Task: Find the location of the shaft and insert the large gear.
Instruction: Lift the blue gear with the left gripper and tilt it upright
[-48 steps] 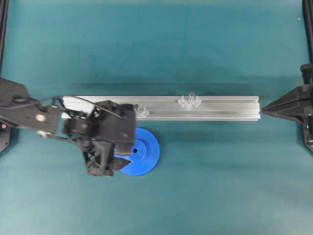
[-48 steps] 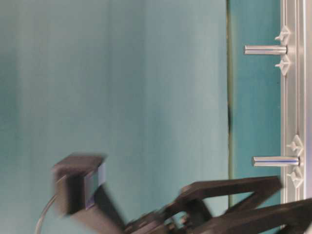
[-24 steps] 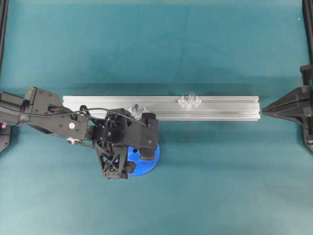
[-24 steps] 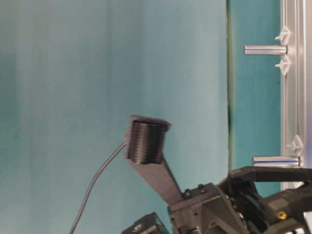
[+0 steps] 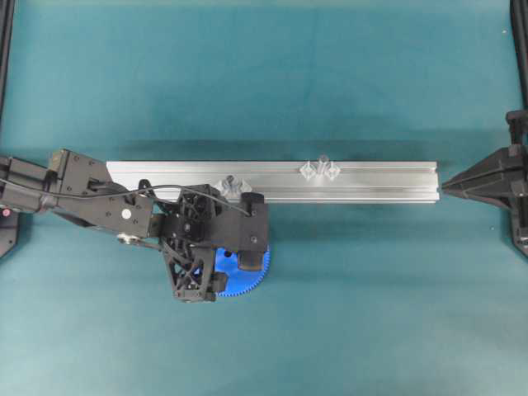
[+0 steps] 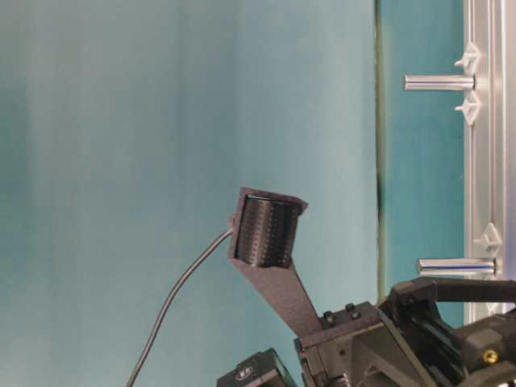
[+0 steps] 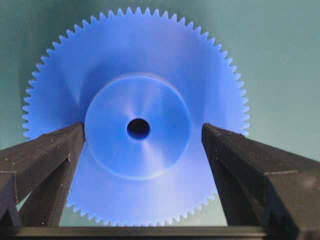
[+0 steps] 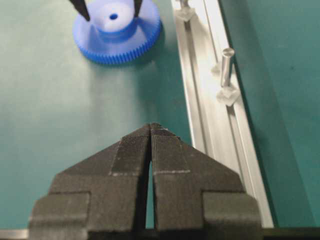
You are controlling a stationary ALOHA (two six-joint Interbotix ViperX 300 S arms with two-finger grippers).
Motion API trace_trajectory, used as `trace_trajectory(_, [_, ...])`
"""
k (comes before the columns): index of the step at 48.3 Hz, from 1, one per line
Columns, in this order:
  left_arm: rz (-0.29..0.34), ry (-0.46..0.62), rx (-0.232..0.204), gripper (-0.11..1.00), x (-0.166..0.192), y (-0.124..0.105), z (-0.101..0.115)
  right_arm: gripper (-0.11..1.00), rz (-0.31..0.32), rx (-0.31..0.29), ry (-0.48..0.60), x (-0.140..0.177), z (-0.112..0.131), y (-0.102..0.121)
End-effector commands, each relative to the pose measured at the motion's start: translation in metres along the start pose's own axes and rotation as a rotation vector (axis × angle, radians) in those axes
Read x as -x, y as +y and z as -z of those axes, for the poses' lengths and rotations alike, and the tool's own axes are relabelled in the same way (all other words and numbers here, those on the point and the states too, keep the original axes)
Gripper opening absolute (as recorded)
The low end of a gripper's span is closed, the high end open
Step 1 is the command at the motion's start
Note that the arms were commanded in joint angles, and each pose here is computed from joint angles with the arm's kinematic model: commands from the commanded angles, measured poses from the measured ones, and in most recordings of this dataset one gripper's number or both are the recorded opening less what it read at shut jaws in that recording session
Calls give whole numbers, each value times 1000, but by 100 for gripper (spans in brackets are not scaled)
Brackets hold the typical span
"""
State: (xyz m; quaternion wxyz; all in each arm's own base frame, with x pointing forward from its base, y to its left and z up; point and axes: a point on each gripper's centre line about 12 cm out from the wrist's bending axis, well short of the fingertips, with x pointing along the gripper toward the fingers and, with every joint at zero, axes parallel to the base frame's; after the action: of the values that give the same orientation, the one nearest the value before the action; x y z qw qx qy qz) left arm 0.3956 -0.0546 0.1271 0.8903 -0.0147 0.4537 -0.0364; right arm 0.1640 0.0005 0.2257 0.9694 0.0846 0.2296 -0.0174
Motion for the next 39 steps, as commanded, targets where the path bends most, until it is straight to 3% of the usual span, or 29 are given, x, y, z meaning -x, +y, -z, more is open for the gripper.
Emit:
trace_trajectory(1, [1, -26, -3, 94, 6, 0, -10, 2, -5, -9, -10, 0, -3, 1])
trace_trajectory(19, [2, -37, 0, 94, 2, -1, -19, 2, -5, -9, -12, 0, -2, 1])
trace_trajectory(39, [-1, -5, 0, 94, 0, -1, -14, 2, -7, -9, -22, 2, -1, 1])
